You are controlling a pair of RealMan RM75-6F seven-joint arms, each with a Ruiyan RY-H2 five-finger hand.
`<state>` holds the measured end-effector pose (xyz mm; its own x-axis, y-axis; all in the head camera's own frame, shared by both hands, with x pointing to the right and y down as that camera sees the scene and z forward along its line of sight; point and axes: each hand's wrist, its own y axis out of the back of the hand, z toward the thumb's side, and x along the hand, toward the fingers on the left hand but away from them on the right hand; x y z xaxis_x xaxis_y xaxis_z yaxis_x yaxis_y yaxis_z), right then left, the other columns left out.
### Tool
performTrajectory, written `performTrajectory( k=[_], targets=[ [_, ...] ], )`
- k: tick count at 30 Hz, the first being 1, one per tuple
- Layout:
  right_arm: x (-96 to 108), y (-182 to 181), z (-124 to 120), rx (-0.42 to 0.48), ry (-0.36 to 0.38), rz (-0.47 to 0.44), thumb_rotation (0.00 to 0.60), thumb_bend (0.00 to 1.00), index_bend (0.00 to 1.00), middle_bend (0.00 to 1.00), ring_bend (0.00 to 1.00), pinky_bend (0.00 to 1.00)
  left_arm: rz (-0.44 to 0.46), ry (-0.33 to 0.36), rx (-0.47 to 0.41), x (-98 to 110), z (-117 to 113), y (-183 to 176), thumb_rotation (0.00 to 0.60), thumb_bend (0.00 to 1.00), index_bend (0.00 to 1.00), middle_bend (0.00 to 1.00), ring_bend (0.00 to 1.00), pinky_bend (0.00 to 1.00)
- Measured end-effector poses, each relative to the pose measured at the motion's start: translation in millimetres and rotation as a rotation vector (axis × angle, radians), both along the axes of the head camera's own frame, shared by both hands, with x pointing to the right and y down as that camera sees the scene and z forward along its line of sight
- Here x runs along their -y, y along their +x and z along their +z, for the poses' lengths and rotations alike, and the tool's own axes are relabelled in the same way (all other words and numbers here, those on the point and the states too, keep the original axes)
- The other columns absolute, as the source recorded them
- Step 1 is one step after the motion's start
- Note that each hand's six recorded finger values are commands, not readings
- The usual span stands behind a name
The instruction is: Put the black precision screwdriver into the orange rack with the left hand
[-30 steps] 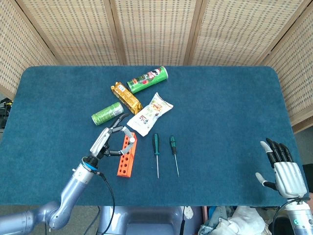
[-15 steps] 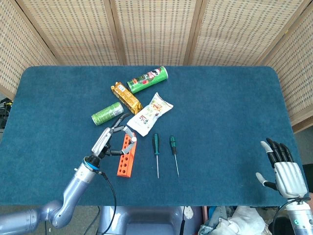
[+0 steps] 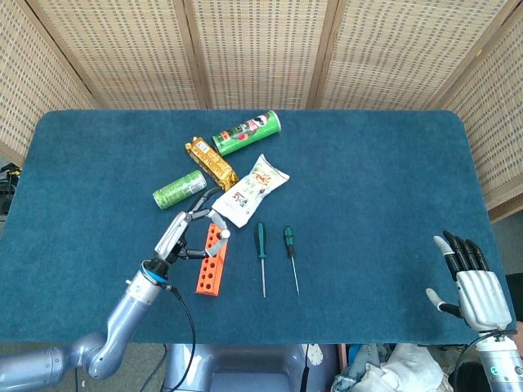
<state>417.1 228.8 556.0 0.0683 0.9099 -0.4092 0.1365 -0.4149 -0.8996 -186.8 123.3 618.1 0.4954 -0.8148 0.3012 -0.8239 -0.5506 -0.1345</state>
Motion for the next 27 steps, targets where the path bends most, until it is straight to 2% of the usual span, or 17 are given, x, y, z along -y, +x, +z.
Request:
performTrajectory(
  k=[27],
  targets=[
    [0.1,0.6,-0.2,-0.001,0.002,0.003,0.6,0.23,0.0,0.0,0.0,0.0,0.008,-0.01,-0.006,-7.0,-0.1,4.2,0.6,0.4,0.64,0.08,0.0,0.0]
  ],
)
